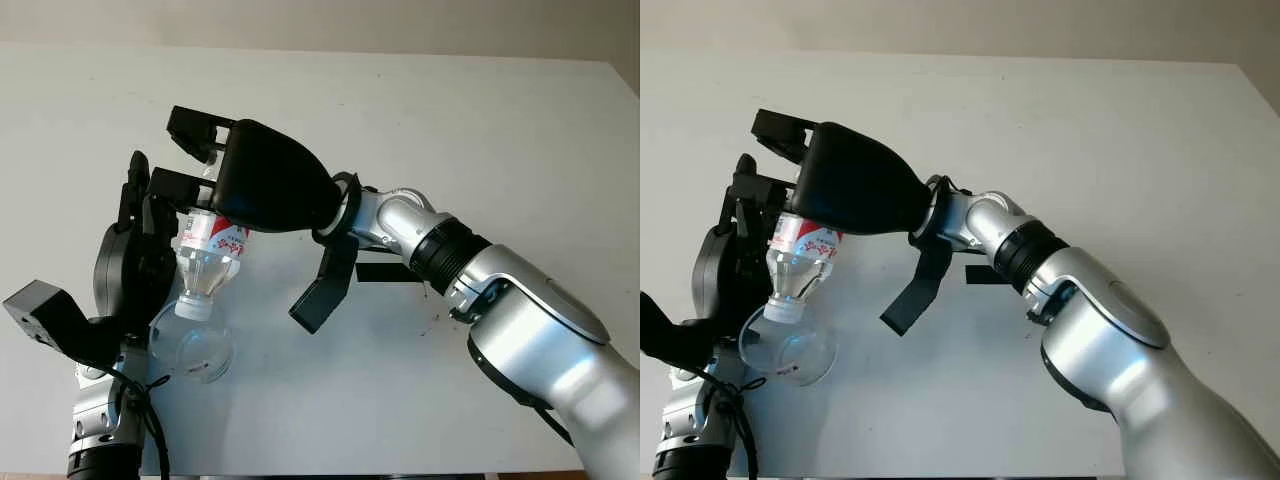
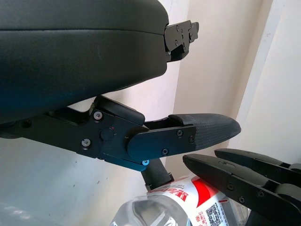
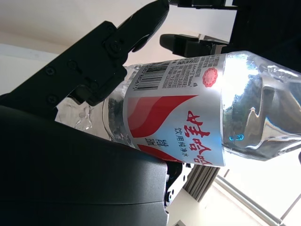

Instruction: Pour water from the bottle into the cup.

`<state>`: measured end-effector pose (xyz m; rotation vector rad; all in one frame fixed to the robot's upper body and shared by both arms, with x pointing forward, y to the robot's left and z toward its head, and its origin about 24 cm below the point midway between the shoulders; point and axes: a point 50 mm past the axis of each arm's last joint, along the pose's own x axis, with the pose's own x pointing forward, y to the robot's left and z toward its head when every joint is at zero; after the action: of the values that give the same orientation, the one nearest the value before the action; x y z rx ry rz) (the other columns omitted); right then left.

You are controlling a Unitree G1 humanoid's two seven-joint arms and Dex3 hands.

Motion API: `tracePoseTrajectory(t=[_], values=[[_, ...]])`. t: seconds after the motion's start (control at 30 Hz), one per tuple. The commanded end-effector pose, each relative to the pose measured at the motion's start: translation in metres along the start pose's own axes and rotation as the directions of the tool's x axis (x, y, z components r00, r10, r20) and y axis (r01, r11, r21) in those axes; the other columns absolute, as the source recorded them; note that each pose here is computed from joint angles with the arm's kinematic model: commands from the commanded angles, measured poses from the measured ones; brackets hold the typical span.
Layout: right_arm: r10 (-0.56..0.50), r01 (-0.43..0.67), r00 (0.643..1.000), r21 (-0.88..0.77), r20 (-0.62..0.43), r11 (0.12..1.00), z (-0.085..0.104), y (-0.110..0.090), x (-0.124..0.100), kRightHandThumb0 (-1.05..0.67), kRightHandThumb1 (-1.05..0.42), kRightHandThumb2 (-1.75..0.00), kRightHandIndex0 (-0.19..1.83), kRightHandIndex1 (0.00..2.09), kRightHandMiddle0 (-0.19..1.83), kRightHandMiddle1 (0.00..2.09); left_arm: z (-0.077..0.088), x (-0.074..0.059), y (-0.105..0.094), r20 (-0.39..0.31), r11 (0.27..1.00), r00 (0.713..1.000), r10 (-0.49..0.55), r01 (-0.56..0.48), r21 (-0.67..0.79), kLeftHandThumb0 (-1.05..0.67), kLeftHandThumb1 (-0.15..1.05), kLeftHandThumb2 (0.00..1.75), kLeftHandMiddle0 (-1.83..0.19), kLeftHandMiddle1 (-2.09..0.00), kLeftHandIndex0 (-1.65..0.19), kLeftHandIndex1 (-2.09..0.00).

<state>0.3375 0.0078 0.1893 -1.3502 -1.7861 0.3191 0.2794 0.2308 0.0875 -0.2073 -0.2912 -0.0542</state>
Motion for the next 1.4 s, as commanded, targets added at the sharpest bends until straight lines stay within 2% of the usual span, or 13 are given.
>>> tracePoseTrajectory(t=[0.0,0.13,0.23,0.3,0.37,0.53,0.8,0.9,1.03,1.07,1.13,1.23,1.37], values=[[-0.021,0.021,1.000,-0.011,0.011,1.000,-0.002,-0.004,0.004,-0.44,-1.05,-0.07,1.03,2.09,0.49,1.80,-0.007,-0.008,0.002,-0.031,1.000,0.999,0.020,-0.021,-0.009,-0.76,1.05,0.52,0.19,-0.02,0.19,-0.01],[-0.023,0.023,1.000,-0.003,-0.005,1.000,0.000,-0.001,0.003,-0.43,-1.05,-0.07,1.10,2.09,0.57,1.95,-0.007,-0.008,0.003,-0.027,1.000,1.000,0.012,-0.012,-0.006,-0.75,1.05,0.53,0.19,0.00,0.19,0.00],[-0.017,0.021,0.999,0.091,-0.044,0.996,0.001,0.000,0.003,-0.41,-1.05,-0.07,1.09,2.09,0.51,1.89,-0.007,-0.007,0.003,-0.028,1.000,1.000,0.010,-0.010,-0.010,-0.75,1.05,0.53,0.19,0.00,0.19,0.00],[-0.025,0.039,0.995,0.148,-0.094,0.988,0.001,0.000,0.004,-0.40,-1.04,-0.06,1.10,2.09,0.52,1.89,-0.006,-0.007,0.003,-0.027,1.000,1.000,0.009,-0.009,-0.009,-0.75,1.05,0.53,0.19,-0.01,0.19,0.00],[-0.017,0.064,0.981,0.243,-0.192,0.968,0.001,0.002,0.004,-0.39,-1.04,-0.09,1.17,2.09,0.54,2.03,-0.006,-0.007,0.004,-0.027,1.000,1.000,0.008,-0.009,-0.014,-0.75,1.05,0.53,0.19,-0.01,0.19,0.00],[0.048,0.133,0.937,0.480,-0.347,0.867,0.000,0.001,0.003,-0.30,-1.04,-0.08,1.23,2.09,0.85,2.09,-0.007,-0.008,0.004,-0.032,1.000,0.999,0.006,-0.006,-0.010,-0.75,1.05,0.53,0.19,-0.02,0.19,0.00],[0.089,0.286,0.874,0.655,-0.477,0.700,-0.009,-0.005,0.003,-0.23,-1.05,-0.14,1.23,2.09,0.89,2.09,-0.008,-0.009,0.005,-0.043,1.000,0.999,0.010,-0.010,-0.005,-0.75,1.05,0.54,0.19,-0.01,0.19,-0.01],[0.153,0.374,0.817,0.714,-0.556,0.592,-0.020,-0.005,-0.005,-0.23,-1.05,-0.20,1.23,2.09,0.86,2.09,-0.008,-0.009,0.006,-0.043,1.000,0.999,0.018,-0.018,0.005,-0.75,1.05,0.54,0.19,-0.02,0.19,-0.01],[0.262,0.519,0.736,0.769,-0.624,0.374,-0.033,-0.002,-0.017,-0.23,-1.05,-0.22,1.13,2.09,0.81,2.09,-0.007,-0.009,0.008,-0.042,1.000,0.999,0.019,-0.019,0.005,-0.75,1.05,0.55,0.19,-0.02,0.19,0.00],[0.307,0.554,0.709,0.771,-0.635,0.315,-0.037,-0.001,-0.021,-0.24,-1.05,-0.23,1.11,2.09,0.82,2.09,-0.007,-0.009,0.009,-0.043,1.000,0.999,0.021,-0.021,0.001,-0.75,1.05,0.55,0.19,-0.02,0.19,0.00],[0.461,0.665,0.624,0.739,-0.631,0.111,-0.048,0.005,-0.037,-0.25,-1.05,-0.28,1.13,2.09,0.89,2.09,-0.007,-0.009,0.011,-0.045,1.000,0.999,0.026,-0.026,-0.003,-0.76,1.05,0.54,0.19,-0.01,0.19,0.00],[0.571,0.742,0.574,0.668,-0.587,-0.060,-0.053,0.006,-0.054,-0.22,-1.05,-0.32,1.15,2.09,0.92,2.09,-0.007,-0.009,0.012,-0.046,1.000,0.999,0.025,-0.026,-0.003,-0.76,1.05,0.53,0.19,-0.01,0.19,0.00],[0.645,0.791,0.532,0.594,-0.549,-0.147,-0.054,0.000,-0.078,-0.21,-1.05,-0.33,1.30,2.09,0.91,2.09,-0.006,-0.008,0.014,-0.046,1.000,0.999,0.018,-0.018,-0.005,-0.76,1.05,0.53,0.19,-0.01,0.19,-0.01]])
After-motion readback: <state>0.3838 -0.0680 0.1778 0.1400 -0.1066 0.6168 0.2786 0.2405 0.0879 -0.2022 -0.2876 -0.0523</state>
